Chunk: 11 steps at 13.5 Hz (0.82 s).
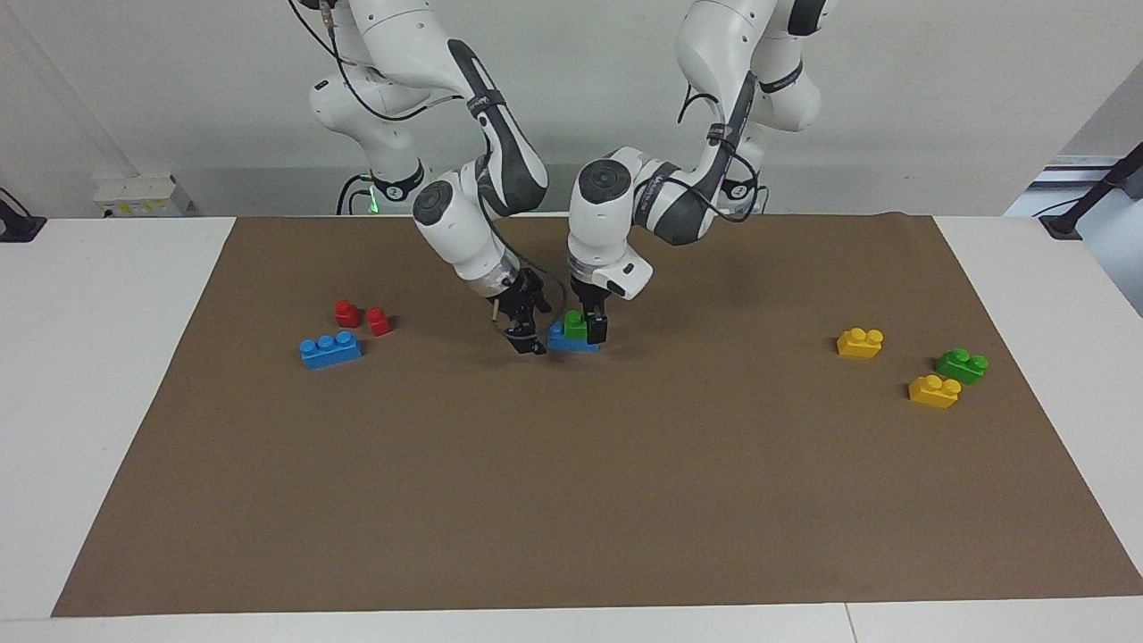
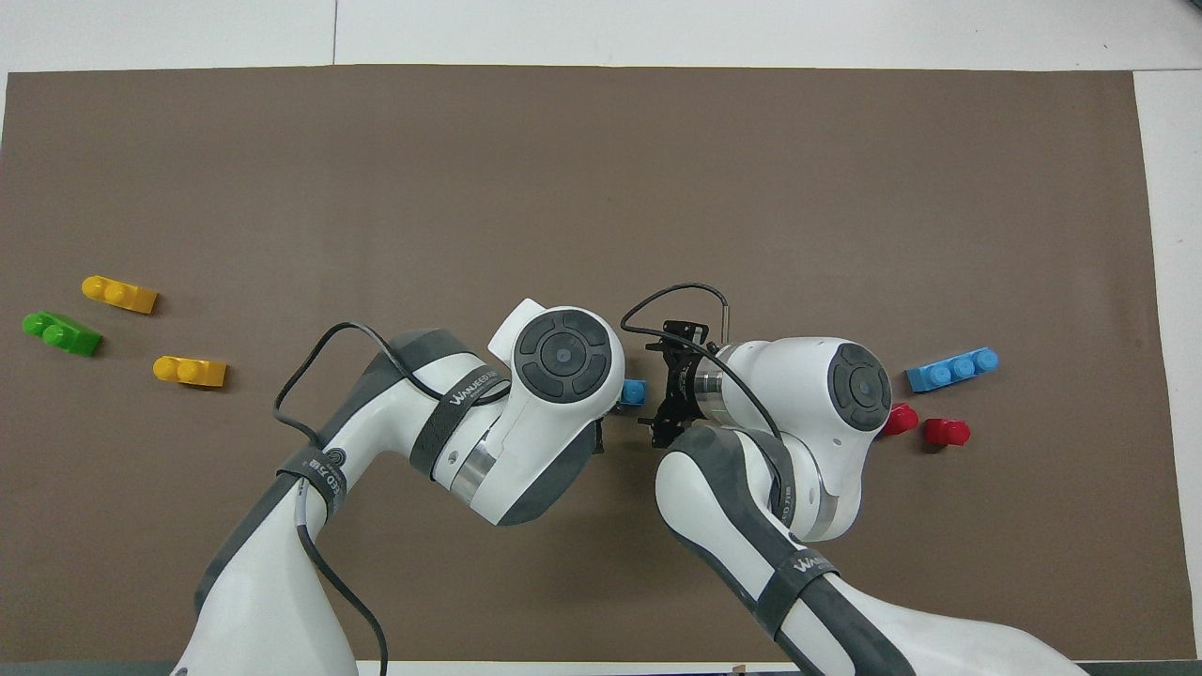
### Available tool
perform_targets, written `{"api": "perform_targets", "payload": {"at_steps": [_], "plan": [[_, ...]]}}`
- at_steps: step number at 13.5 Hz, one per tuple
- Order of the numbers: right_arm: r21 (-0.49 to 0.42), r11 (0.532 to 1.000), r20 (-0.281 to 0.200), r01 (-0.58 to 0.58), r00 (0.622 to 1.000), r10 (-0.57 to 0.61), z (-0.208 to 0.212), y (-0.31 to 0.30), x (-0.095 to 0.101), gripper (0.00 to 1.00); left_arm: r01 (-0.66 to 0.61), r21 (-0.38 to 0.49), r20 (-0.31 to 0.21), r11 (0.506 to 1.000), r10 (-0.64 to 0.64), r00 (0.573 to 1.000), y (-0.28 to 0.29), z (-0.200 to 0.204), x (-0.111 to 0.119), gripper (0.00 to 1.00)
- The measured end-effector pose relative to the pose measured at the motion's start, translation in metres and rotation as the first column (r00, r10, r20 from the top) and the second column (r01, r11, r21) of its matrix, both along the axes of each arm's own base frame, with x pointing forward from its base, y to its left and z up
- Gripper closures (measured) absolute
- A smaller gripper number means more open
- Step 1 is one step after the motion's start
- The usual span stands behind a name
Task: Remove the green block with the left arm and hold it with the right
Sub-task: 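Grasp the green end with the left gripper while the right gripper grasps blue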
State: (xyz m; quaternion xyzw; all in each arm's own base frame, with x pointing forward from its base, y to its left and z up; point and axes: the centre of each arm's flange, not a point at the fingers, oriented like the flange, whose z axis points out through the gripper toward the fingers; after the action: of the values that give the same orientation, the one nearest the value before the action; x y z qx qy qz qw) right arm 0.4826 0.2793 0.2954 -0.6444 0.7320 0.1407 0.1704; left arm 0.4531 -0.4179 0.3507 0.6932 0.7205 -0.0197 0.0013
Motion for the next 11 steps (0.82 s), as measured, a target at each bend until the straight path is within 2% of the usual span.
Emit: {"api": "perform_targets", "payload": {"at_steps": [6, 8, 11], "plan": [[-0.005, 1.0, 0.004, 0.006, 1.0, -0.006, -0.0114, 0.0087, -0.0042, 0.0, 0.006, 0.0, 0.0, 1.0, -0.006, 1.0, -0.0029, -0.0002, -0.0028, 0.0], [-0.003, 1.0, 0.003, 0.008, 1.0, -0.008, -0.0116, 0.0084, -0.0041, 0.18, 0.007, -0.001, 0.001, 1.0, -0.007, 1.0, -0.0031, -0.0005, -0.0031, 0.0], [0.019, 0.999, -0.006, 0.029, 1.0, -0.029, -0.0126, 0.0071, -0.0042, 0.55, 0.007, -0.003, 0.004, 1.0, -0.007, 1.0, -0.0026, -0.0034, -0.0041, 0.0]]}}
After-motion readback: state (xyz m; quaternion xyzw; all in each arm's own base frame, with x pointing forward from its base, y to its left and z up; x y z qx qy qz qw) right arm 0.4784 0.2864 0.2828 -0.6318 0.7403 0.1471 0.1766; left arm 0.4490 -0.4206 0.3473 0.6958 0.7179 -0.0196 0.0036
